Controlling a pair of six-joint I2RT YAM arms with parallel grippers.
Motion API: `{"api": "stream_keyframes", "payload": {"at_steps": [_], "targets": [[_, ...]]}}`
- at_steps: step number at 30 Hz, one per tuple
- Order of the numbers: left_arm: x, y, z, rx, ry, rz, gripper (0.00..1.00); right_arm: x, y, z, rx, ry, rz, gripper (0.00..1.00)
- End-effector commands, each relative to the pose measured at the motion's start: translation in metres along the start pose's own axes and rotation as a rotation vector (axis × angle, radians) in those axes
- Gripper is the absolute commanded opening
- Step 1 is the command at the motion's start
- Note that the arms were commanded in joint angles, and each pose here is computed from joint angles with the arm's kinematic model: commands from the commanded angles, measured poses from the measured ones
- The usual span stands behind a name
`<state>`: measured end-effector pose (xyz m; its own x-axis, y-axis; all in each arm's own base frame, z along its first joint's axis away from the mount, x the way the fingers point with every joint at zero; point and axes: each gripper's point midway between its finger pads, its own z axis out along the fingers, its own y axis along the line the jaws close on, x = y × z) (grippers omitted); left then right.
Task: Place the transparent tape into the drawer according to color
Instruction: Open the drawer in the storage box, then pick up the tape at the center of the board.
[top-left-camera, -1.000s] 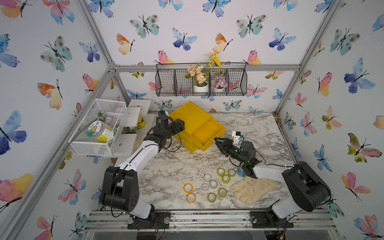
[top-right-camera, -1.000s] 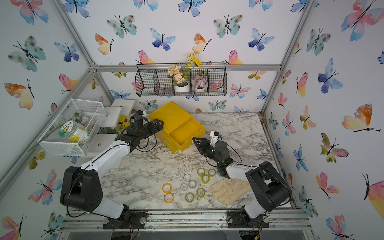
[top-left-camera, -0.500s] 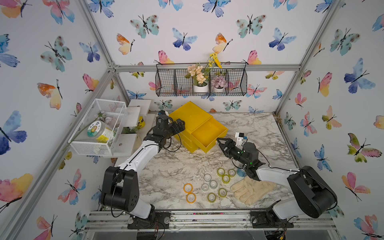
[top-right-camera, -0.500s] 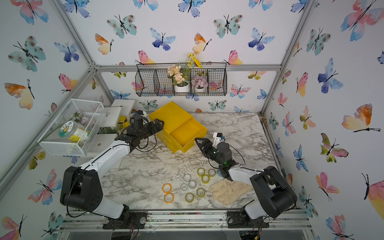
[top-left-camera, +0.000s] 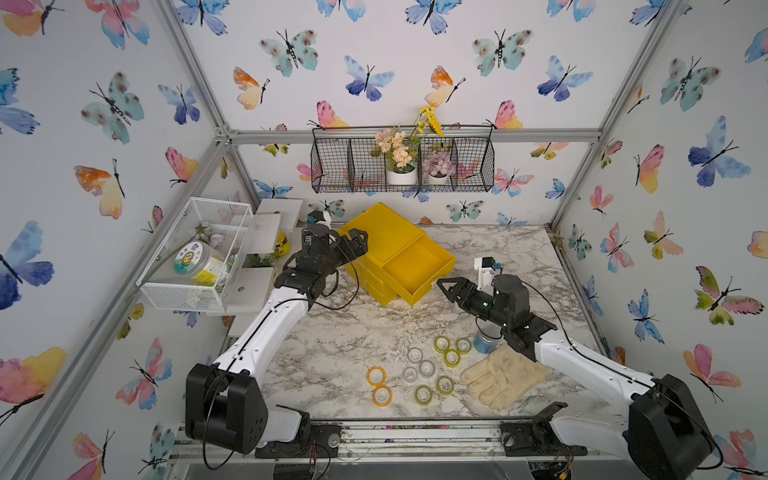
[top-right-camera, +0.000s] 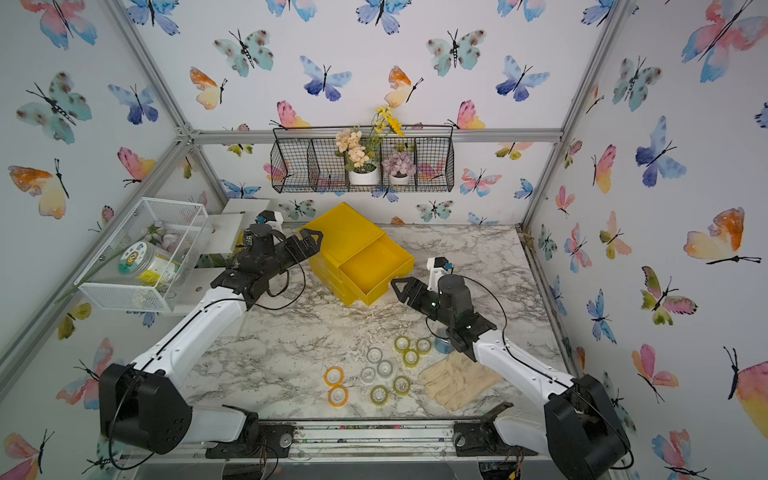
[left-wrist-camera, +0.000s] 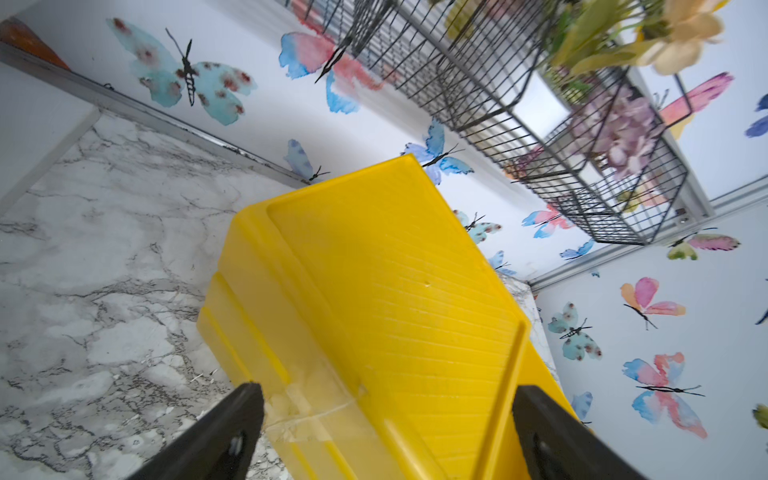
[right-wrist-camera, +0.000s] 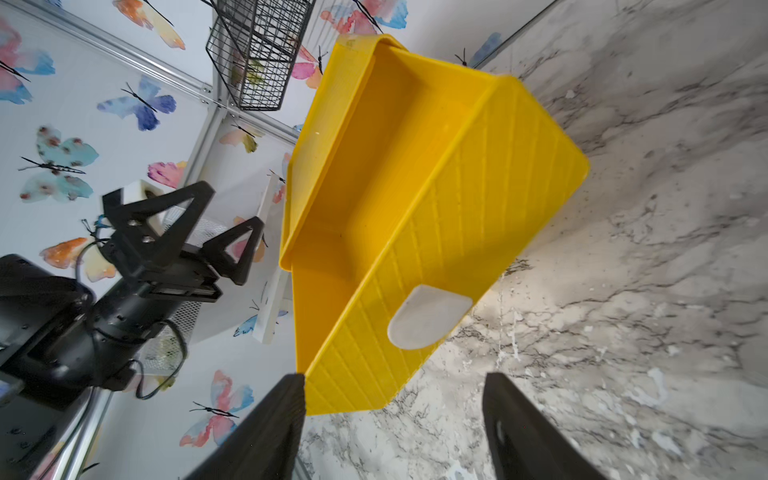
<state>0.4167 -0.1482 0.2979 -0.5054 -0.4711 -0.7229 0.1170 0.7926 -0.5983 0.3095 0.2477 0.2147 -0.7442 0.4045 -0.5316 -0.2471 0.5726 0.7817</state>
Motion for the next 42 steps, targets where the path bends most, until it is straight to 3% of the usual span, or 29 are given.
{"api": "stream_keyframes", "payload": {"at_steps": [1,6,14,25,42], "targets": [[0.011,-0.013,-0.02,0.004,0.002,0.037,0.99,0.03,-0.033,-0.016,0.177,0.166,-0.162,0.67],[0.054,-0.018,-0.042,0.04,0.058,0.108,0.99,0.067,-0.056,-0.031,0.288,0.332,-0.275,0.65],[0.129,0.014,-0.075,0.032,0.179,0.112,0.99,0.139,-0.086,-0.043,0.418,0.537,-0.386,0.63],[0.136,0.017,-0.095,0.031,0.212,0.146,0.99,0.22,-0.104,-0.065,0.487,0.772,-0.486,0.66],[0.144,0.03,-0.091,-0.015,0.229,0.146,0.99,0.238,-0.126,-0.066,0.614,0.836,-0.607,0.64]]}}
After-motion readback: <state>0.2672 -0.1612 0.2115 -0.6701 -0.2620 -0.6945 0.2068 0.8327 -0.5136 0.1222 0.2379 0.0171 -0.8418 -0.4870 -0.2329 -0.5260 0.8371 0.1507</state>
